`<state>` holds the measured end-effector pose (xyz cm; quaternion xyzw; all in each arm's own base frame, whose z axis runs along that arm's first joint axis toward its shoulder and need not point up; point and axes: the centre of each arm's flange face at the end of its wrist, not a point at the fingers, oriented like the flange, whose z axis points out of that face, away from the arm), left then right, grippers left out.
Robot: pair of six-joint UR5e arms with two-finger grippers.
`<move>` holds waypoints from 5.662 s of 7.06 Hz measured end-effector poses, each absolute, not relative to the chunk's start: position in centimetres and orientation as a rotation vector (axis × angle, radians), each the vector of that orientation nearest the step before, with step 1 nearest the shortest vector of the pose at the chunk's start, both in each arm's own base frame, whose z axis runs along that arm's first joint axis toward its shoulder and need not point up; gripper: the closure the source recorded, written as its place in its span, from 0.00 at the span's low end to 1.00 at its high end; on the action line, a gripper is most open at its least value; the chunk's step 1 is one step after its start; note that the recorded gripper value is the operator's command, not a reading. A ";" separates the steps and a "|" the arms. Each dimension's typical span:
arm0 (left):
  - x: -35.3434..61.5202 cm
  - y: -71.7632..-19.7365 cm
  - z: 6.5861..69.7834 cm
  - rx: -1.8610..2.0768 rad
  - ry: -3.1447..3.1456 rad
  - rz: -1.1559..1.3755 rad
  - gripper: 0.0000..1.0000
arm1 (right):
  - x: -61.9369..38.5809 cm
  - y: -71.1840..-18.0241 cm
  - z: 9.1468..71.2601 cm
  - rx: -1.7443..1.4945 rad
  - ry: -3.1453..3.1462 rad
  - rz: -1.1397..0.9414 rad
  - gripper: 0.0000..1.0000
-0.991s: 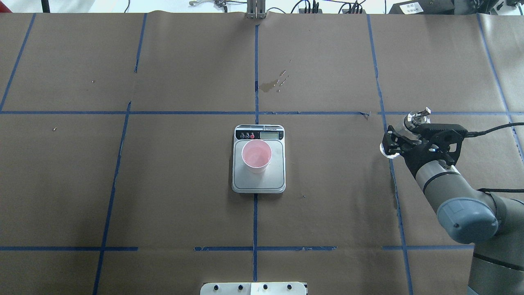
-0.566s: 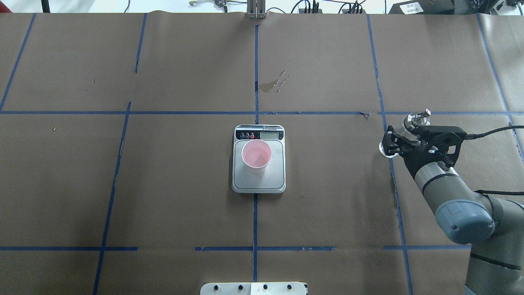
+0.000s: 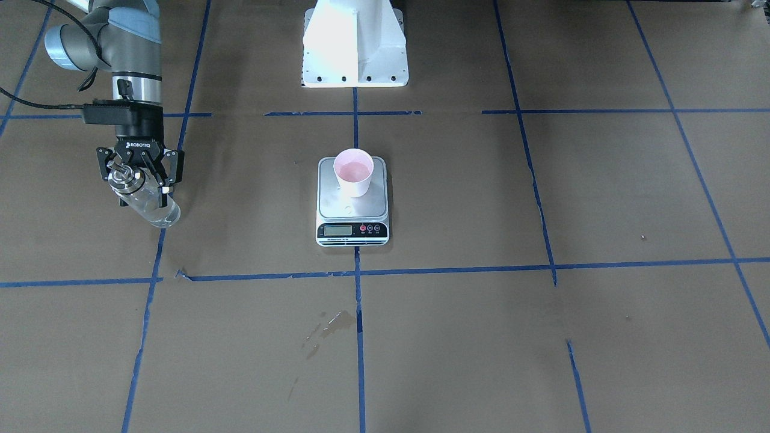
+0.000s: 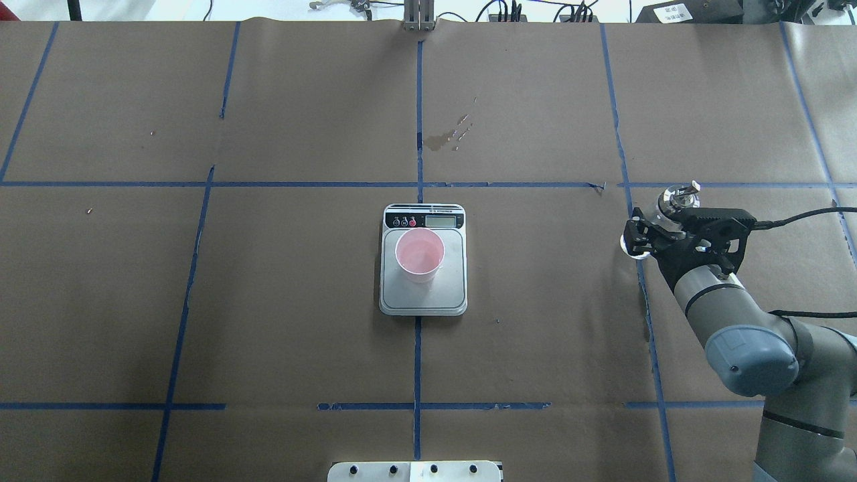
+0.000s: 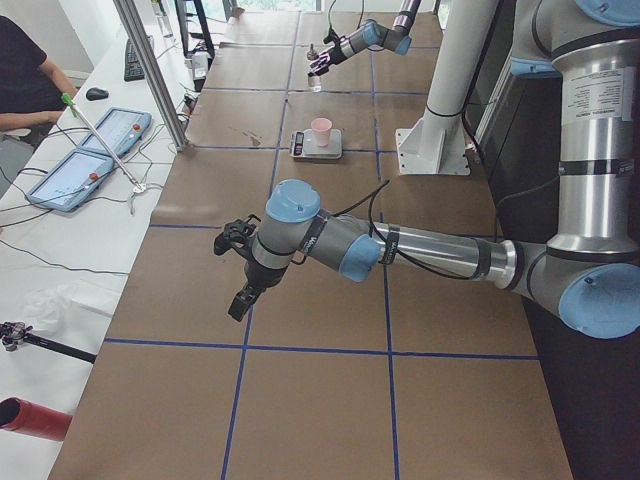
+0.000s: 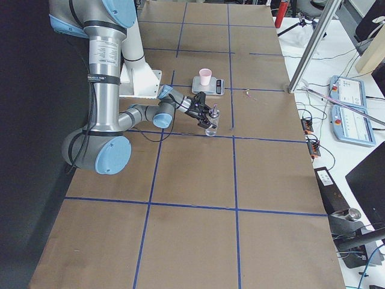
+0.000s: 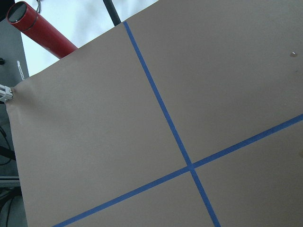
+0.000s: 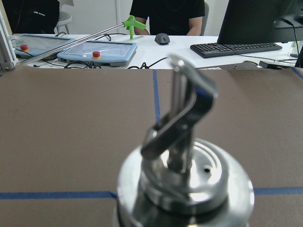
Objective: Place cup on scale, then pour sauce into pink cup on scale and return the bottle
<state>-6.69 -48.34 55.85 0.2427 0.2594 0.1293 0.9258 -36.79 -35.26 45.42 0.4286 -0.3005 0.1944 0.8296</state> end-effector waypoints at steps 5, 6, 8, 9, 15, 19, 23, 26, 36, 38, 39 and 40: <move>-7.2 -48.4 55.7 0.506 0.526 0.268 0.00 | -36.7 -35.1 46.3 0.896 -0.627 0.403 0.76; -7.3 -48.4 55.7 0.507 0.525 0.267 0.00 | -36.8 -35.1 46.3 0.891 -0.629 0.400 0.61; -7.3 -48.4 55.7 0.507 0.525 0.267 0.00 | -36.9 -35.0 46.6 0.884 -0.628 0.394 0.40; -7.3 -48.4 55.7 0.507 0.525 0.267 0.00 | -37.0 -34.9 46.5 0.883 -0.630 0.393 0.35; -7.4 -48.4 55.9 0.505 0.525 0.264 0.00 | -37.2 -34.7 46.2 0.877 -0.646 0.387 0.00; -7.7 -48.3 55.8 0.508 0.523 0.260 0.00 | -36.2 -32.7 44.6 0.716 -0.741 0.302 0.00; -8.0 -48.2 55.8 0.509 0.520 0.258 0.00 | -31.9 -28.1 39.9 0.338 -0.696 0.136 0.00; -8.0 -48.1 55.9 0.509 0.518 0.258 0.00 | -25.6 -30.4 36.0 0.059 -0.678 0.124 0.00; -8.2 -47.2 59.1 0.475 0.504 0.336 0.00 | 2.9 -50.2 55.9 0.074 -0.781 -0.242 0.00; -9.9 -45.9 62.6 0.426 0.509 0.322 0.00 | 3.6 -50.9 59.4 0.101 -0.781 -0.243 0.00; -10.4 -45.5 63.5 0.415 0.512 0.313 0.00 | 3.7 -50.6 60.3 0.105 -0.779 -0.229 0.00; -10.5 -45.5 63.7 0.415 0.510 0.311 0.00 | 3.7 -50.5 60.7 0.094 -0.778 -0.193 0.00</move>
